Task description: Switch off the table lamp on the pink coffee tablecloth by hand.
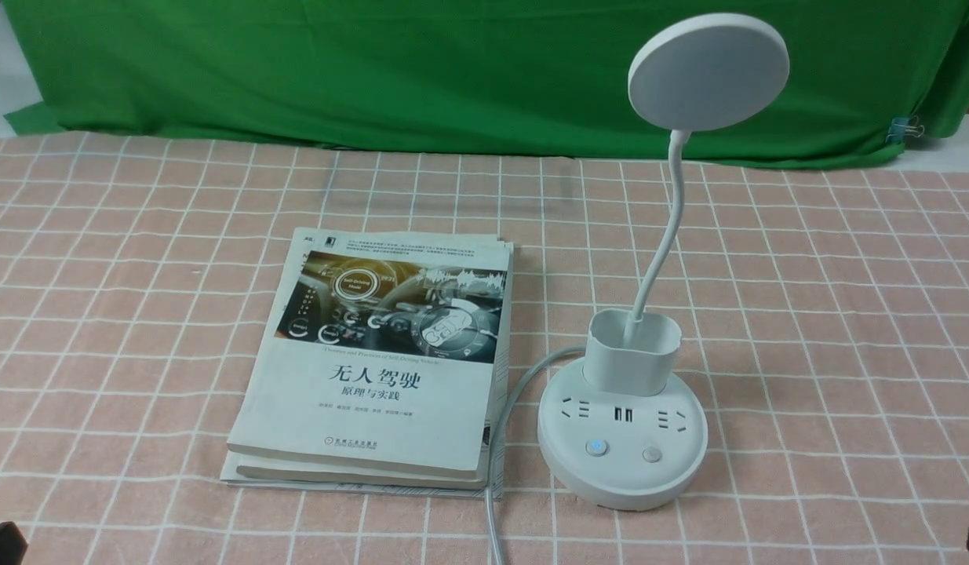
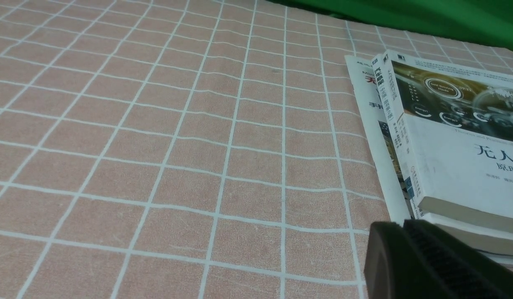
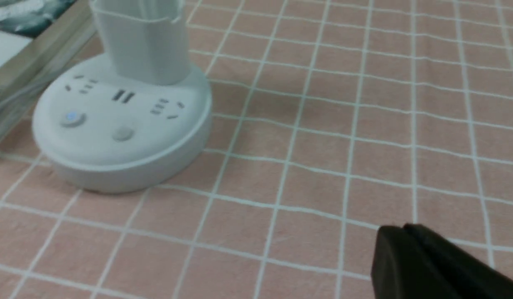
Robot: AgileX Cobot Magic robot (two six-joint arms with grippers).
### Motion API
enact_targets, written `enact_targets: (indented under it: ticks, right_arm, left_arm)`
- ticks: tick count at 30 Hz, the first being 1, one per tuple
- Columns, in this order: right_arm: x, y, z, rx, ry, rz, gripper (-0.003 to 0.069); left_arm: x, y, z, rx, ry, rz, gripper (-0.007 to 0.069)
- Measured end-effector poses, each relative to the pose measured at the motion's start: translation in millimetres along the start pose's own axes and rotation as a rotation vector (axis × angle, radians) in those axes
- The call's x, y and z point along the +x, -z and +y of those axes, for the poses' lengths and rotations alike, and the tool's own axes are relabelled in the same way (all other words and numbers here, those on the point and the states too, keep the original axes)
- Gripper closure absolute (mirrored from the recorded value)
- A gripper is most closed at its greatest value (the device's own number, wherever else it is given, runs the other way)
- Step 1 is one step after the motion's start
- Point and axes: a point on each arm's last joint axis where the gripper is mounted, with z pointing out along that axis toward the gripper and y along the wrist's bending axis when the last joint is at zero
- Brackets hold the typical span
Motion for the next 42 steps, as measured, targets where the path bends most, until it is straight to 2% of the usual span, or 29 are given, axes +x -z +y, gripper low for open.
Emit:
enact_targets:
  ticks: [4,11,20,42]
  right_arm:
    - [10,8,-6,0.076,-0.039,-0.12,0.062]
    - [15,16,-9,0.146,-0.03,-0.151,0.0619]
    - [19,16,-9,0.152,0.033,-0.112,0.062]
    - [19,16,-9,0.15,0.0,-0.115,0.0596]
  left_arm:
    - [0,0,0,0.0,0.0,0.0,0.0619]
    - [0,0,0,0.0,0.0,0.0,0.0619]
    - [0,0,0,0.0,0.0,0.0,0.0619]
    - [0,0,0,0.0,0.0,0.0,0.0619]
